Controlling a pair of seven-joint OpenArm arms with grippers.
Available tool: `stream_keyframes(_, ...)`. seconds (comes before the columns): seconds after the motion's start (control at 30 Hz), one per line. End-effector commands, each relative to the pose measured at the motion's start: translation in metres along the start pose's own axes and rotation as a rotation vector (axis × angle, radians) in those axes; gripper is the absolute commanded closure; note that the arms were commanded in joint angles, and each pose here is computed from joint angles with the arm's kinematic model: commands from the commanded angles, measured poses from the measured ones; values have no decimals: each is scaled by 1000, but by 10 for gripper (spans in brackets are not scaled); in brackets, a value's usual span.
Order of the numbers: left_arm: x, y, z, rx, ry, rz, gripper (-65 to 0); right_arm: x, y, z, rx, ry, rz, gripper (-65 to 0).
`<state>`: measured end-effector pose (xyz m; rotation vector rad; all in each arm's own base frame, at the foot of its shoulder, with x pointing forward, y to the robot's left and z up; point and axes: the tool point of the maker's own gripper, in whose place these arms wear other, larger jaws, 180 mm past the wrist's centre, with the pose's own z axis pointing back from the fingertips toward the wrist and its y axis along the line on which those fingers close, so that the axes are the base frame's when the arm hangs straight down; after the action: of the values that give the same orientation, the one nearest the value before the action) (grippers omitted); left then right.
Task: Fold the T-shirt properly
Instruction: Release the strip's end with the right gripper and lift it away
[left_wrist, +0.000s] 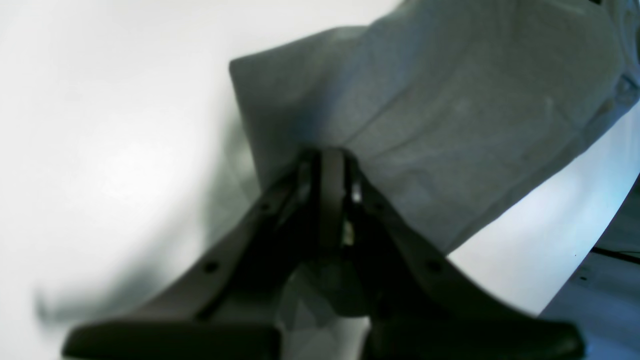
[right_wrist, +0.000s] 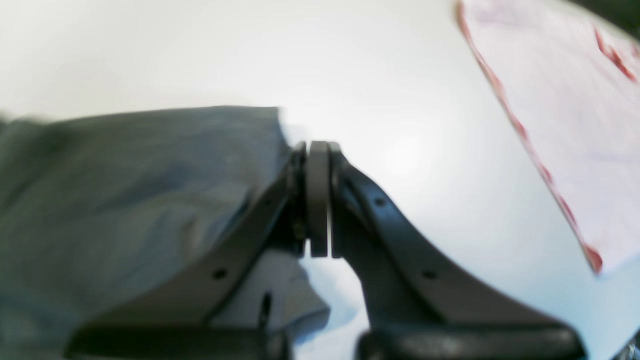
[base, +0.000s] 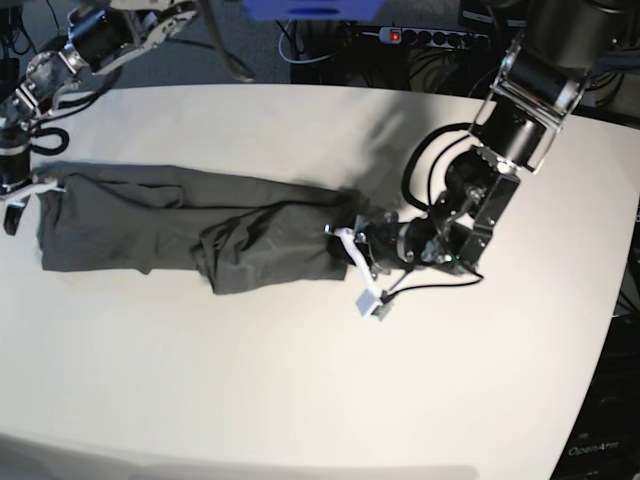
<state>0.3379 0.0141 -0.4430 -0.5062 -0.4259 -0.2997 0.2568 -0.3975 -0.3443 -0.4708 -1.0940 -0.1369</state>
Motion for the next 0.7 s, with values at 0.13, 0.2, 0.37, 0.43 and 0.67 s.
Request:
stream_keyframes(0.13,-24,37,6,149,103,-20,-20,28,-31,-21,-74,100,-17,-1)
stream_keyframes(0.2,-24,37,6,149,103,-20,-20,31,-38,-23,-94,166,-21,-1)
stream_keyframes(0.37,-26,38,5,151,107,-18,-20,30,-37,-16,-103,325,38,-1)
stream_keyframes(0.43,-26,38,5,151,107,-18,-20,27,-34,-11,-102,393,59,-1)
stream_keyframes(0.67,-26,38,5,151,107,-18,-20,40,-33,-11,-88,546,30,-1)
